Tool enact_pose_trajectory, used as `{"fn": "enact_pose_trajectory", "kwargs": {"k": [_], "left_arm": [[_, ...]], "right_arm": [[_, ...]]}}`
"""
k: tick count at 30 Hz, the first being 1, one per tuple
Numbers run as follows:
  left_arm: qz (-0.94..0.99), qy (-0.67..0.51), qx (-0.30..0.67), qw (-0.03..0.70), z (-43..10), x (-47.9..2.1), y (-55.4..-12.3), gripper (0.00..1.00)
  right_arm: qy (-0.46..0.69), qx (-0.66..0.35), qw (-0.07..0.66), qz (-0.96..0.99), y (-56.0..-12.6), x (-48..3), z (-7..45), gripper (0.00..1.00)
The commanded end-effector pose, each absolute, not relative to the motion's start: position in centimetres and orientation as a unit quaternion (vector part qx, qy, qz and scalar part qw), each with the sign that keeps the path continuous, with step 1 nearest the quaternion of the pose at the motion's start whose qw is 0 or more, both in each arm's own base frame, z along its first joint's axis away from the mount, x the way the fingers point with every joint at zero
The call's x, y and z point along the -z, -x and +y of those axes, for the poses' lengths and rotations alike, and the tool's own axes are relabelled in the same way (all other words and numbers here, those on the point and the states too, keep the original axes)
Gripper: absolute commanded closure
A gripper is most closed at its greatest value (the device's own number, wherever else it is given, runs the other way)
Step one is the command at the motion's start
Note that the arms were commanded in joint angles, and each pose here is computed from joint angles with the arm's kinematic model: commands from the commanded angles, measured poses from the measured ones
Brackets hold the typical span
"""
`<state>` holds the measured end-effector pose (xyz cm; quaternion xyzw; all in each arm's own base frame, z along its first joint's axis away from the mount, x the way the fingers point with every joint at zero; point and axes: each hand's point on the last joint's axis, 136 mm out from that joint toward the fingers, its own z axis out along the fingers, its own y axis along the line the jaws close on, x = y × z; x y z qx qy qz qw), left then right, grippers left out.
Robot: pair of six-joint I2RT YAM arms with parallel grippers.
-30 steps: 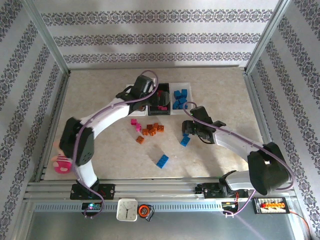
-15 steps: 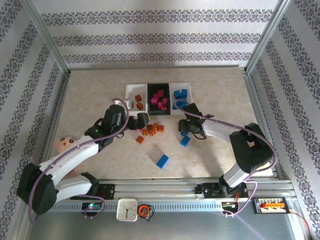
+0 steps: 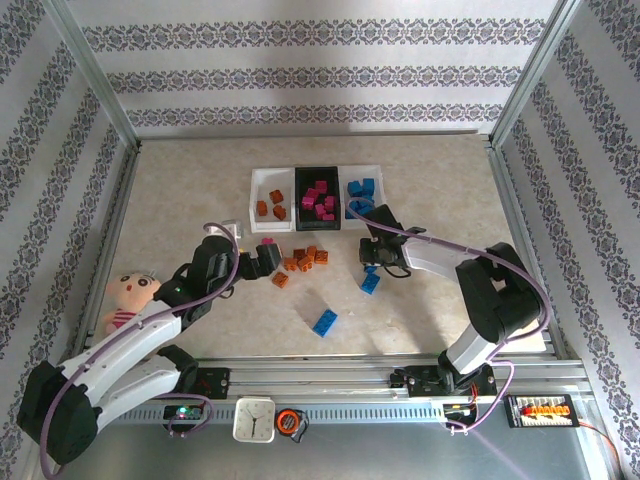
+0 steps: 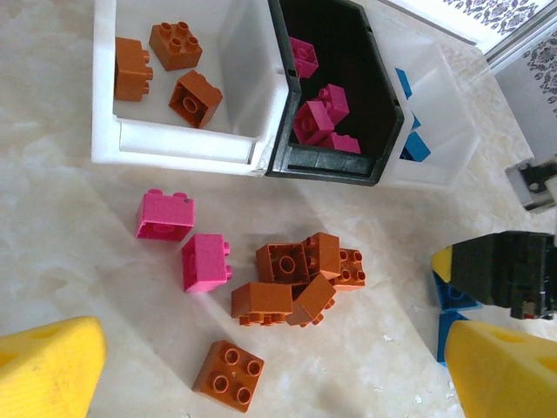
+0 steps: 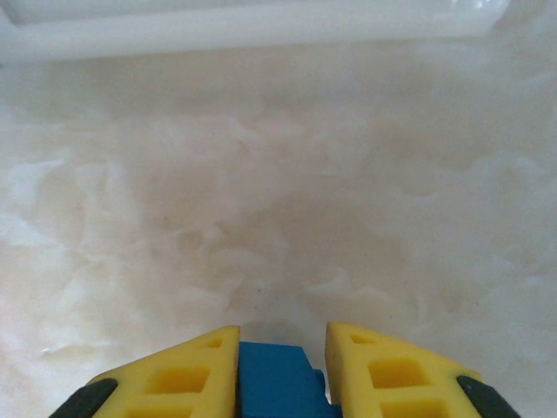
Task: Sort the legos into containers by color
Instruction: Pick up the lego from the center of the table, then place the lego in the container.
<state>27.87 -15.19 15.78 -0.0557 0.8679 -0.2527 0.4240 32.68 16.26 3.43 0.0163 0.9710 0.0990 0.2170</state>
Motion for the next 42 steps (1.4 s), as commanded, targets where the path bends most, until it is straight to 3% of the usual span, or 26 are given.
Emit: {"fn": "enact_pose_trajectory", "kwargs": {"k": [1,10,21,26,28,32,37,42], "left_arm": [[0.861,0.073,0.255,0.435,-14.4,-15.9,-27.9,0.0],[0.868,0.067,0.272,0.411,-14.8,-14.2,-26.7,0.0],[0.879,0.063,0.27,0.388,-14.8,-12.8,-26.0,0.0],[0.887,0.047,0.255,0.382,-14.9,-12.6,-26.1,0.0],[0.892,0.038,0.248,0.376,-15.1,-12.5,-26.3,0.0],[0.908,0.011,0.232,0.347,-15.9,-11.4,-26.8,0.0],[0.948,-0.045,0.2,0.243,-17.9,-7.7,-27.0,0.18],[0.966,-0.088,0.126,0.21,-18.9,-4.8,-27.1,0.21]], "right_arm": [[-0.003,-0.142,0.267,0.953,-34.2,-8.5,18.0,0.83],[-0.004,-0.143,0.334,0.932,-41.2,-14.6,18.7,0.85],[-0.021,-0.071,0.327,0.942,-49.4,-12.3,17.5,0.78],[-0.024,-0.067,0.321,0.944,-50.0,-12.0,17.7,0.49],[-0.026,-0.072,0.326,0.942,-49.9,-12.6,17.7,0.42],[-0.026,-0.095,0.331,0.938,-48.7,-13.7,18.0,0.4],[-0.023,-0.114,0.332,0.936,-46.5,-13.9,18.3,0.4],[-0.021,-0.122,0.334,0.935,-45.0,-14.1,18.1,0.4]]}}
